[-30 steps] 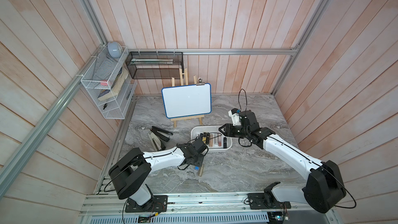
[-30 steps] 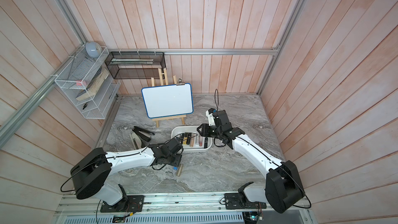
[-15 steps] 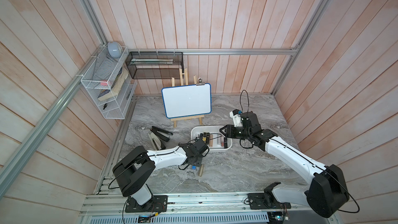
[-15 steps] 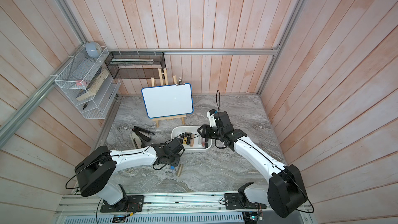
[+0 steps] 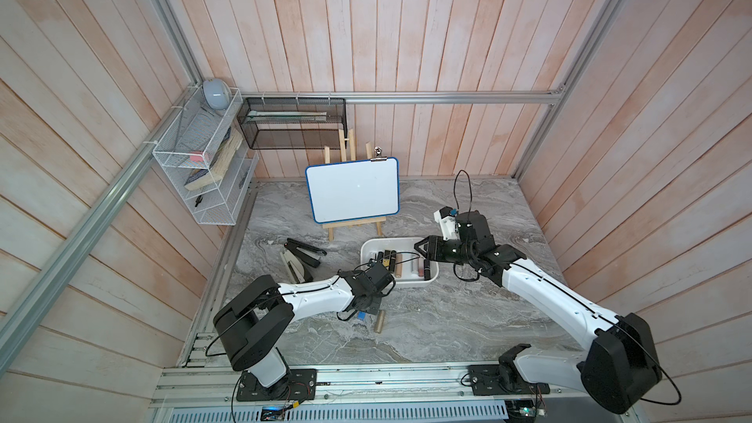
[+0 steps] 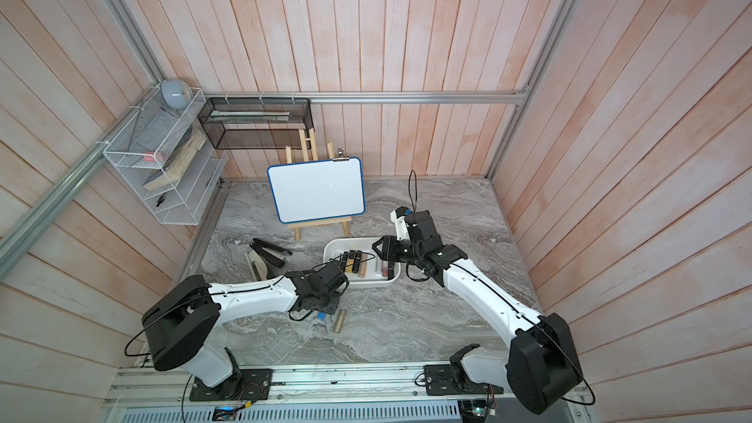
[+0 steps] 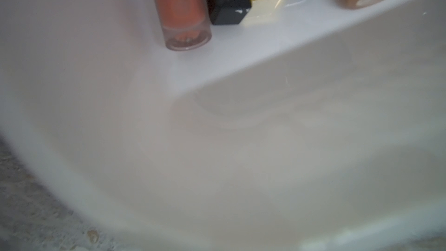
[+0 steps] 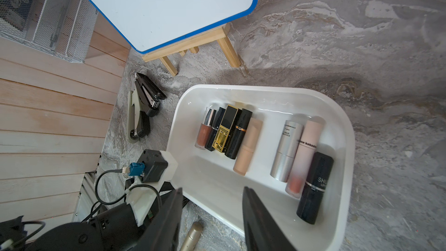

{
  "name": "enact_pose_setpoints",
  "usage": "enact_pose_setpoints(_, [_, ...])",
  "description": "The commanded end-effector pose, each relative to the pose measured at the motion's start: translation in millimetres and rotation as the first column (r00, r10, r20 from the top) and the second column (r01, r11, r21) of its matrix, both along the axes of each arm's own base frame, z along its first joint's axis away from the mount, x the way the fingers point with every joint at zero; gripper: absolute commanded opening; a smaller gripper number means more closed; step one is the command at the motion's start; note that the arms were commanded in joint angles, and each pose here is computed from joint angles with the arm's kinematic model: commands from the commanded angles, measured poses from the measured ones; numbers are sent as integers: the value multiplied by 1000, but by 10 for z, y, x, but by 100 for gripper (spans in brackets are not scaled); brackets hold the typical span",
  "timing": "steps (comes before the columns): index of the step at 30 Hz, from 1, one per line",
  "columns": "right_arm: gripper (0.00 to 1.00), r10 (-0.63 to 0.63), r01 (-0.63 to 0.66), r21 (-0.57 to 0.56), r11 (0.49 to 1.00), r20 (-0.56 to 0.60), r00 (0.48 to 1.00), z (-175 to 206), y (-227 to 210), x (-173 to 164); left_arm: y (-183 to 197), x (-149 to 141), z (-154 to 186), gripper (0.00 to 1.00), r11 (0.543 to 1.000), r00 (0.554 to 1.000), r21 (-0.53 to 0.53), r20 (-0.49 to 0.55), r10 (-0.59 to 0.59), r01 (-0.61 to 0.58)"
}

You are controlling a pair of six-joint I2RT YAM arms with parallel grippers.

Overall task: Put the lipstick into the storage box
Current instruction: Pick up the lipstick at the center of the board.

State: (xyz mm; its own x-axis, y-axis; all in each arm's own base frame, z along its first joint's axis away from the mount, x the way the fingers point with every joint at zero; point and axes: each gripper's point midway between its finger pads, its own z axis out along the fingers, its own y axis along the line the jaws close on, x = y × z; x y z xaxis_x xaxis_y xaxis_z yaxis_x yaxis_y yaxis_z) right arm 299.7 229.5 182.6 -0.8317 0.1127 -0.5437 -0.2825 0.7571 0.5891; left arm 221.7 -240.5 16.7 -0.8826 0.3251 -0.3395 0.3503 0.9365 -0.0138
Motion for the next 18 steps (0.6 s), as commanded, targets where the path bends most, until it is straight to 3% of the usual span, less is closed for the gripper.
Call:
enact_pose_setpoints(1, [45,3,-3,12,1000,-16,1000,-27,-16,-52,94,-64,-57,21,1000,999,27,-33,2,-1])
enact_pose_setpoints(10, [46,19,-18,40,999,-24,1000,-26,28,-71,62,-63,379,21,994,1000,-105,21,6,-4])
enact_pose_setpoints(14, [47,39,-37,74,997,-26,999,-6,80,-89,72,-47,734,21,973,998,-228,64,27,-12])
enact_pose_setpoints(18, [47,73,-70,123,990,-23,997,40,152,-127,80,-9,1143,21,925,991,-381,119,54,-5])
